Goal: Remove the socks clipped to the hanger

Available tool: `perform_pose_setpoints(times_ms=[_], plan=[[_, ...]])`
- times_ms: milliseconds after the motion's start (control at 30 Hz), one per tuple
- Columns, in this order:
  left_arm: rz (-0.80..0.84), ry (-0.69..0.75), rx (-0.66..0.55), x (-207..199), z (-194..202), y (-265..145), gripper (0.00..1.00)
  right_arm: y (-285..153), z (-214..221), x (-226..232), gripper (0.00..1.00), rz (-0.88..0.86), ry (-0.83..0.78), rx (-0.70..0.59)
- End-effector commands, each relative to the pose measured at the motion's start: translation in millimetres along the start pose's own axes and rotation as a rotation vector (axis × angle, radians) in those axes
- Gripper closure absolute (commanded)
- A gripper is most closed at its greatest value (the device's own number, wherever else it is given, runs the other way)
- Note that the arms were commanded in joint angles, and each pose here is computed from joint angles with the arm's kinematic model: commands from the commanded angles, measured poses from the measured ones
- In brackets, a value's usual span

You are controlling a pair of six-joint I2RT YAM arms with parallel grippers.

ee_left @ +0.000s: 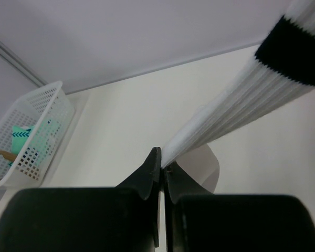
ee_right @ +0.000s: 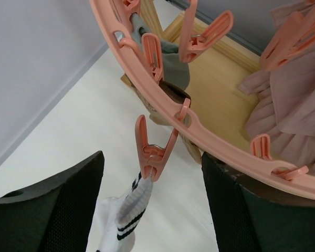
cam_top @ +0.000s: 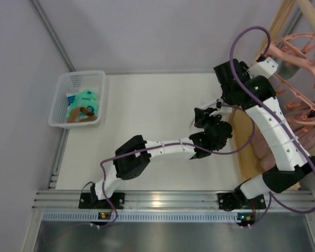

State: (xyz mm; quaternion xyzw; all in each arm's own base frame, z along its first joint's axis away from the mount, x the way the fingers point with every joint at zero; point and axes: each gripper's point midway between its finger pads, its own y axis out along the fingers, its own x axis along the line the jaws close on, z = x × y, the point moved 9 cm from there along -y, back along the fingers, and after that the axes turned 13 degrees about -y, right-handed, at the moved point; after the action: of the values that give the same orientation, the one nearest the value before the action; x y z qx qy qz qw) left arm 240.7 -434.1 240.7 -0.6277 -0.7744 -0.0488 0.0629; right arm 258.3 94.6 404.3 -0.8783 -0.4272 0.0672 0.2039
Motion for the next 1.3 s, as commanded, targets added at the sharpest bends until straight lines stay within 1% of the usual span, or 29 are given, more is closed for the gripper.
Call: perform_pose_setpoints(times_ms=[0,33,67,333,367,533,567,633,667,733,933,1067,1100,1167,1233,1267], plan=[[-0.11,-0.038,0.012,19,-18,-3,1.0,1,-4,-22,0.29,0.107,-0.039,-0.067],[-0.108,-0.04,0.012,19,-18,-3,1.0,2,-4,-23,0.31,0.111,-0.03,-0.069],[-0.108,-0.041,0.012,19,-18,-3,1.0,3,-3,-24,0.36,0.114,-0.027,-0.069],[-0.107,-0.044,0.011,20,-20,-5,1.0,7,-4,-23,0.48,0.137,-0.015,-0.087],[-0.108,-0.046,0.011,20,-20,-5,1.0,8,-3,-23,0.55,0.142,-0.019,-0.087],[-0.11,-0.046,0.011,21,-21,-5,1.0,9,-1,-24,0.69,0.148,-0.021,-0.083],[-0.107,-0.044,0.011,20,-20,-6,1.0,8,-1,-25,0.76,0.147,-0.02,-0.083],[-0.105,-0.046,0.011,20,-21,-7,1.0,8,-1,-25,0.86,0.145,-0.02,-0.082],[-0.107,-0.043,0.011,21,-20,-7,1.0,7,-2,-25,0.93,0.142,-0.02,-0.08],[-0.107,-0.041,0.011,21,-20,-7,1.0,7,-2,-24,1.0,0.137,-0.018,-0.076],[-0.091,-0.02,0.01,22,-16,-5,1.0,6,-1,-26,1.0,0.133,-0.02,-0.07],[-0.03,0.023,0.007,28,-8,6,1.0,3,0,-31,1.0,0.12,-0.017,-0.062],[-0.026,0.051,0.01,33,0,9,1.0,3,0,-32,1.0,0.11,-0.034,-0.059],[-0.006,0.053,0.012,51,-4,20,1.0,2,2,-33,1.0,0.082,-0.031,-0.054],[0.077,-0.012,0.028,72,-5,32,1.0,-1,3,-35,1.0,0.055,-0.039,-0.046],[0.132,0.105,0.108,86,9,33,1.0,-1,3,-36,0.99,0.047,-0.04,-0.044]])
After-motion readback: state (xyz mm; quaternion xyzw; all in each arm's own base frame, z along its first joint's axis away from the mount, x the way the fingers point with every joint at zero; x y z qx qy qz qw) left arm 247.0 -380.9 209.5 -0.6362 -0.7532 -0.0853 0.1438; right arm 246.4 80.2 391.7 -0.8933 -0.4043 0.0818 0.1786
